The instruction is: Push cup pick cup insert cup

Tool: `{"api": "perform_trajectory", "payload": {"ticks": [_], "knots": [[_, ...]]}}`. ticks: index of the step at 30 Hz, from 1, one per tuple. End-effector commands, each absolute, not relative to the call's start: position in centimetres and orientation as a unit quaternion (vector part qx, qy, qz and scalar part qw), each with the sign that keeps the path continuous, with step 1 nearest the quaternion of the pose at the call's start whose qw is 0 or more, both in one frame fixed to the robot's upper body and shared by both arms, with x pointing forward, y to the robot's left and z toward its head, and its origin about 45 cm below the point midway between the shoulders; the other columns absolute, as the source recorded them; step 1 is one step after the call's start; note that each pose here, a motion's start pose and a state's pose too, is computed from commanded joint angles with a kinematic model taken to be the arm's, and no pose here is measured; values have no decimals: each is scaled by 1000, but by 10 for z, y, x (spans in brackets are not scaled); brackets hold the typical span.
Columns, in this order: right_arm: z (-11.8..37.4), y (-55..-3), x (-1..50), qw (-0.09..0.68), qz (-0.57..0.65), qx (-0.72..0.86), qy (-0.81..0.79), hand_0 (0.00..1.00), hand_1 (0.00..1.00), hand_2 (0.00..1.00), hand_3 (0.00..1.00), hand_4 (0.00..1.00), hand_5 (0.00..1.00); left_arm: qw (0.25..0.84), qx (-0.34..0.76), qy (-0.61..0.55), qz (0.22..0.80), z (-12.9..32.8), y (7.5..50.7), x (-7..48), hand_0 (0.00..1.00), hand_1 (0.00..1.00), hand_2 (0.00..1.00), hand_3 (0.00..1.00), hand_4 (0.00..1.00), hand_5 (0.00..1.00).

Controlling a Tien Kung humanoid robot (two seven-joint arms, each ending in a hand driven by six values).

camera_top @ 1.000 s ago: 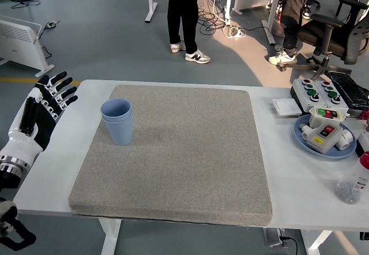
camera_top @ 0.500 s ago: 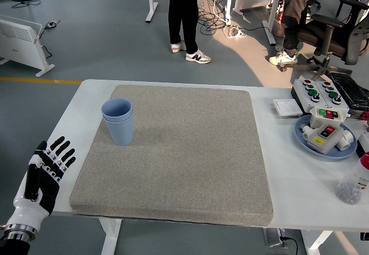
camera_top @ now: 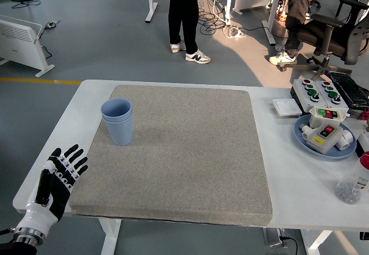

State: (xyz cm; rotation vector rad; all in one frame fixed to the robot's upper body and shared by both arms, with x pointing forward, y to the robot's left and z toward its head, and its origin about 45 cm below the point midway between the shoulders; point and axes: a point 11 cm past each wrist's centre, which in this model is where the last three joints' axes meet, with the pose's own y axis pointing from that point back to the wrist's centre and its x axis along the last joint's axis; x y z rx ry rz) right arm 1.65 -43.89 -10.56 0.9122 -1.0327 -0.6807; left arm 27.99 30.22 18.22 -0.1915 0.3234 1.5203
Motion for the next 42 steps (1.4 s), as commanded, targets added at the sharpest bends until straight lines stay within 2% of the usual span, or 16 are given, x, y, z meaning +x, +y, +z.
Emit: {"api": "perform_trajectory", "payload": {"ticks": [42], "knots": [[-104,-444,10,743,-288,415,-440,528,546,506,590,179,998,683,-69,136,714,171,325,276,870,873,892,852,609,998]]}}
